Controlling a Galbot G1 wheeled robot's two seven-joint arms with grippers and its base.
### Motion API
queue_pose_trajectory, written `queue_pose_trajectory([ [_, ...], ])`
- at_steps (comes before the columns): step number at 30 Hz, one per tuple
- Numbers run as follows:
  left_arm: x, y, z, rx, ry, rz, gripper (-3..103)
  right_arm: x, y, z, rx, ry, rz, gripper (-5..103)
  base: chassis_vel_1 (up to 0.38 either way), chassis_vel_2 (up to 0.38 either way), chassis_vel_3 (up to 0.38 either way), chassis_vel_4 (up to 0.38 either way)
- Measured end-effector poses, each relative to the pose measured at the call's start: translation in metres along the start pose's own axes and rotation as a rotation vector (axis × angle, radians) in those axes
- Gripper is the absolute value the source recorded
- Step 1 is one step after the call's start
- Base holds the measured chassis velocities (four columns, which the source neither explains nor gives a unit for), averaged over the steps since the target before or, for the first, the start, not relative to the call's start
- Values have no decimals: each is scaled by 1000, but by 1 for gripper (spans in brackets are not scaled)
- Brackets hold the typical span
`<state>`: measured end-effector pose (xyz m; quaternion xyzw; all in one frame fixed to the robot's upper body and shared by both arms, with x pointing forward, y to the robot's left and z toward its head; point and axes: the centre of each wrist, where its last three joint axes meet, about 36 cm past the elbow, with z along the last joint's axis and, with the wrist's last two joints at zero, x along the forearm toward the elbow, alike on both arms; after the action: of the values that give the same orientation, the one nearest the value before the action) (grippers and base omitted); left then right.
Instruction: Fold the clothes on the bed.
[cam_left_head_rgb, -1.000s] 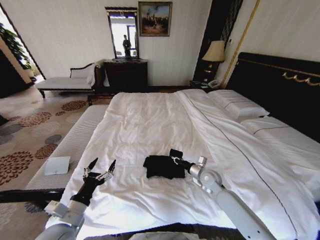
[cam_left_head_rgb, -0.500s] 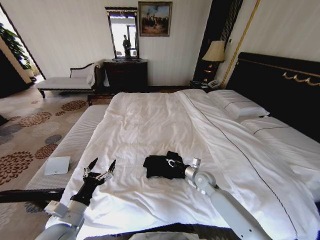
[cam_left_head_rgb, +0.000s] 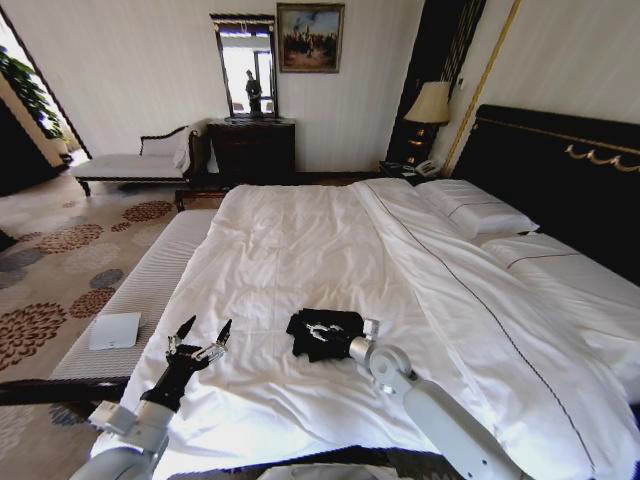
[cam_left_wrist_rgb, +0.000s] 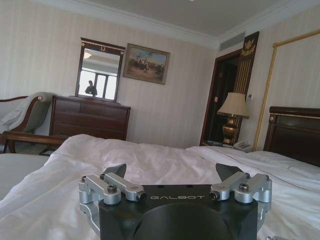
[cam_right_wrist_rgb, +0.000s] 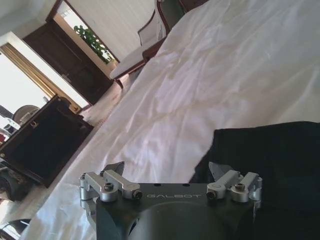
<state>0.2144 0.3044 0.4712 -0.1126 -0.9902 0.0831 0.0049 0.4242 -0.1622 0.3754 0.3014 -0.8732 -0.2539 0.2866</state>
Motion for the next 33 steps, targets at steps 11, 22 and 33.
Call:
queue_pose_trajectory([
  [11, 0, 0, 0, 0, 0, 0, 100, 26, -57, 15, 164, -218, 198, 100, 0, 0, 0, 0],
  [22, 0, 0, 0, 0, 0, 0, 100, -14, -87, 88, 414, -312, 264, 100, 0, 0, 0, 0],
  [33, 0, 0, 0, 0, 0, 0, 100, -71, -53, 102, 467, -270, 152, 100, 0, 0, 0, 0],
])
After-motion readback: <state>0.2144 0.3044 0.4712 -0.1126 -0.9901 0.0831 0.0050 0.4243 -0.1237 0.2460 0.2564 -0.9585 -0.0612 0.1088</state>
